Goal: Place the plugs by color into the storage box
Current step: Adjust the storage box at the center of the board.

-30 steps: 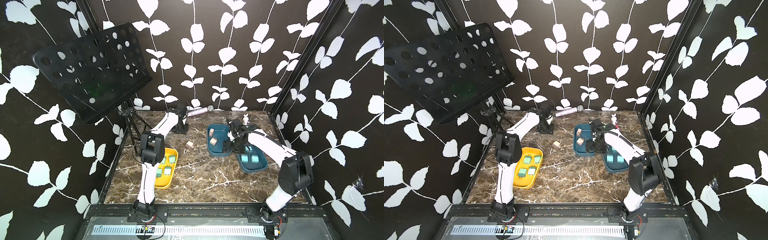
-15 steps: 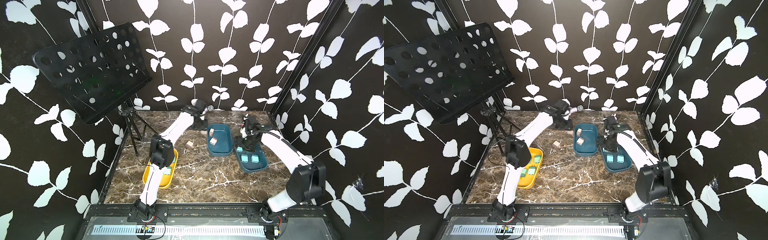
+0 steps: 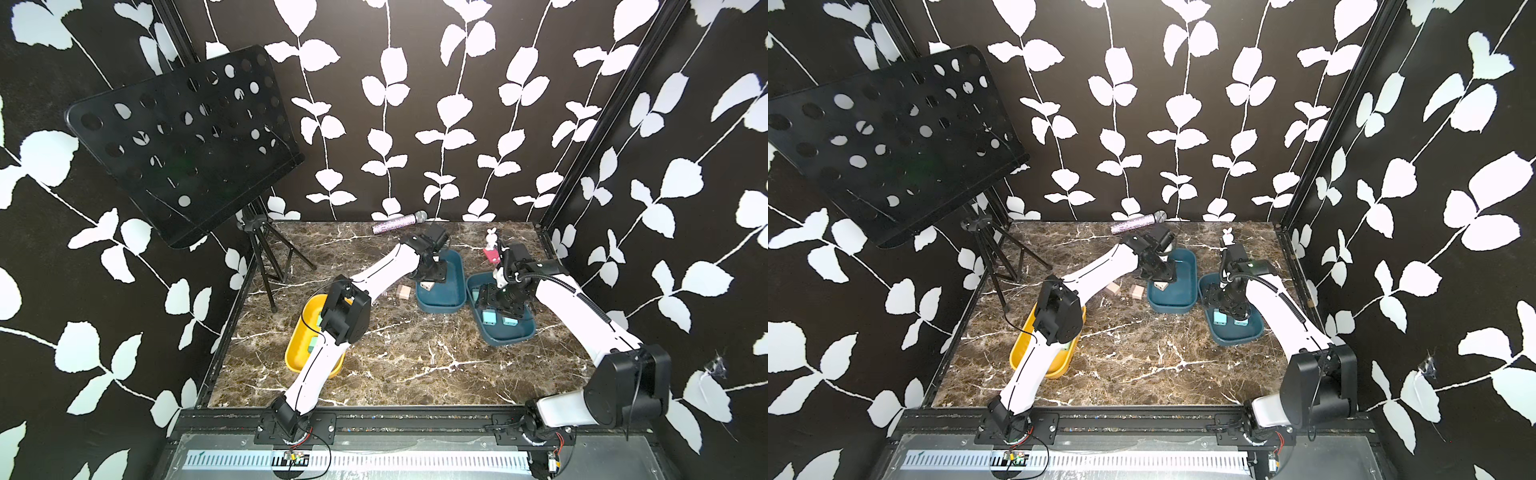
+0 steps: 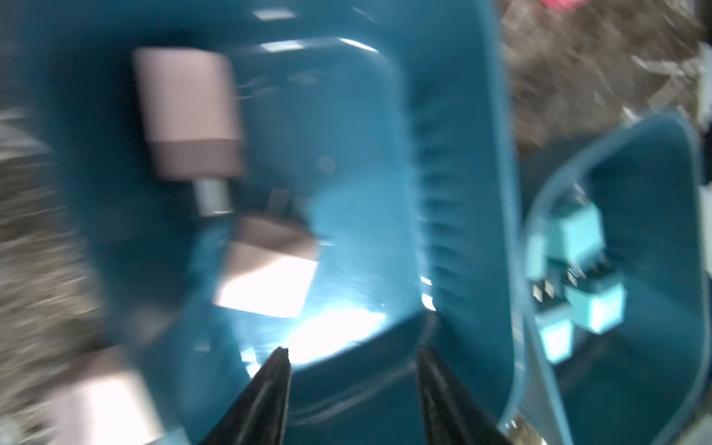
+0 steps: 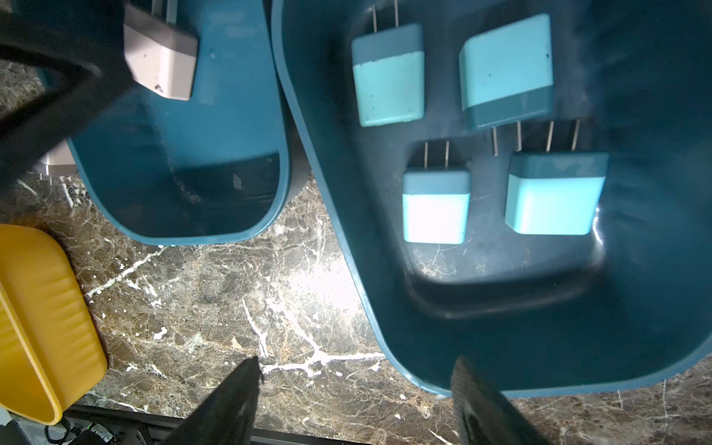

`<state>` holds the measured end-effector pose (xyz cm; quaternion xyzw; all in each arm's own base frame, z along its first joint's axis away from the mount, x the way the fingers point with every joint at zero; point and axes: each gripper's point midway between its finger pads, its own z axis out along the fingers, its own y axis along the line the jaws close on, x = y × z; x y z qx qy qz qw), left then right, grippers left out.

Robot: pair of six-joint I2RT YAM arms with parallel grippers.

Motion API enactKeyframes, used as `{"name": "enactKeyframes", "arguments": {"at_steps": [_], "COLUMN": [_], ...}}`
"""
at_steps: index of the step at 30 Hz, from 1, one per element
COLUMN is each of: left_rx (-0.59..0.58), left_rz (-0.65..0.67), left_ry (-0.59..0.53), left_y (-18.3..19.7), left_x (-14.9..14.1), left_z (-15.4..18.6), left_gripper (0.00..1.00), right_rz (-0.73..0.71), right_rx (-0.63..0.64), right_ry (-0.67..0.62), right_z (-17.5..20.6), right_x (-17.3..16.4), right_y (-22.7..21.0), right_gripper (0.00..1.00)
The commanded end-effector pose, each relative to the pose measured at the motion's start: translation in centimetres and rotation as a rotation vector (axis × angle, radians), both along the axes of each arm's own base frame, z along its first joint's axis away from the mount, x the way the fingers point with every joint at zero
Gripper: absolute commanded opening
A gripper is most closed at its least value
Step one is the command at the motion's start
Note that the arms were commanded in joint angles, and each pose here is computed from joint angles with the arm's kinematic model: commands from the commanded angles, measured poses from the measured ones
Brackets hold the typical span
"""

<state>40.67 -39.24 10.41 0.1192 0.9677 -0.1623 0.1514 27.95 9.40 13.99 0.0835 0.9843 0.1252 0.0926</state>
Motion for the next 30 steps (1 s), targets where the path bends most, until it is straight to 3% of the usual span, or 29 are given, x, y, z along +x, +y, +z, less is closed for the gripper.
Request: {"name": "enactKeyframes", "arguments": {"at_steps": [1,5,12,19,30], "left_rx": [0.119,0.161,0.143,-0.084,-0.077], "left_rz": [0.151,0.26,0.314,0.481,0.637], "left_ry": [-0.057,0.02,0.178,0.29,0.211], "left_y": [8.6,12.5,11.0,6.5,6.6], "left_x": [1.9,0.3,-2.8,-4.7,-1.8], "left_z": [4.6,3.8,0.4,-3.2,-4.9], "left_gripper": [0.61,0.66,0.72,0.87,0.81], "right_rz": [0.0,-0.005,-0.002,-0.004,0.008], "right_rx": [0.007,0.019,0.024,0.018,-0.002], "right_ry": [0.011,0.026,0.037,0.045,0.051], "right_z": [0.2,-0.4,-0.9,-1.6,-1.7], "right_x": [-1.0,-1.3,-1.3,-1.8,-2.4], "right_y": [-0.2,0.0,0.1,-0.1,-0.5], "right_gripper": [0.77,0.76,0.76,0.76,0.77]}}
